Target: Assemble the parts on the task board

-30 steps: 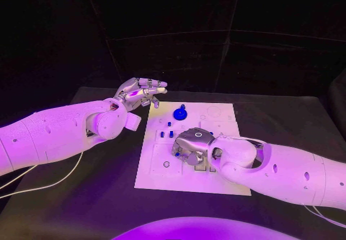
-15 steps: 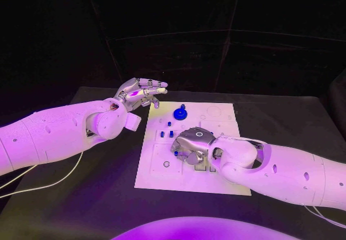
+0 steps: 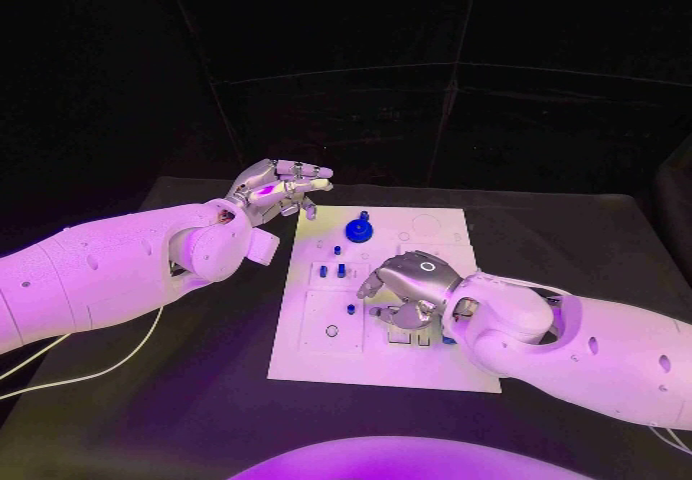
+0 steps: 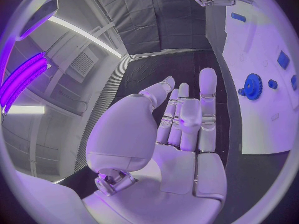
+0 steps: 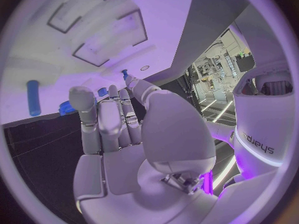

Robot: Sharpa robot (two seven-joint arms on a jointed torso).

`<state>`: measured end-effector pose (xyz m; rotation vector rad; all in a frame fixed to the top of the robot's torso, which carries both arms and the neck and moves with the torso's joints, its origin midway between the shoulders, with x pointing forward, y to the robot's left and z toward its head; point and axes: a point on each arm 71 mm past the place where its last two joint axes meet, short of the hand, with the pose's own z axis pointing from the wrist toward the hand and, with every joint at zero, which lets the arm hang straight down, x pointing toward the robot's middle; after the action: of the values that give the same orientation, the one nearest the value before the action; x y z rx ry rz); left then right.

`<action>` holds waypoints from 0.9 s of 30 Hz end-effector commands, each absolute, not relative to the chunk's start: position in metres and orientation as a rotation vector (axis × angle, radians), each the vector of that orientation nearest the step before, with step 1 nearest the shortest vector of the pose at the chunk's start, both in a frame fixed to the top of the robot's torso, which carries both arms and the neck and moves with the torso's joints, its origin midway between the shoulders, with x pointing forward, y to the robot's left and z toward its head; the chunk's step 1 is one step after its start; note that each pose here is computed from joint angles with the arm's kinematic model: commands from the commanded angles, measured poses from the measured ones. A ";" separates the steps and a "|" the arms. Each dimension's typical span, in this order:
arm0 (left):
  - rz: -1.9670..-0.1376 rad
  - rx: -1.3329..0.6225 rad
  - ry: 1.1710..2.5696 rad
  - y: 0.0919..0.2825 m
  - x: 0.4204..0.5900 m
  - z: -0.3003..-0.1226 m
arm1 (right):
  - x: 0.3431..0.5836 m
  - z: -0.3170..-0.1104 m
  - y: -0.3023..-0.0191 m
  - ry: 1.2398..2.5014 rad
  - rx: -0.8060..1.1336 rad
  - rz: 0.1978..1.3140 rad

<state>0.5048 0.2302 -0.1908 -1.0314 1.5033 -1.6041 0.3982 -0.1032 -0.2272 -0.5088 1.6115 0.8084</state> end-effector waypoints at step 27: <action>-1.623 -1.030 1.512 0.229 0.505 -0.190 | 0.446 -0.196 -0.168 1.803 -0.428 0.540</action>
<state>0.5045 0.2305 -0.1913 -1.0327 1.5108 -1.6065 0.4462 -0.1681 -0.1921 -0.4007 1.7362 0.5562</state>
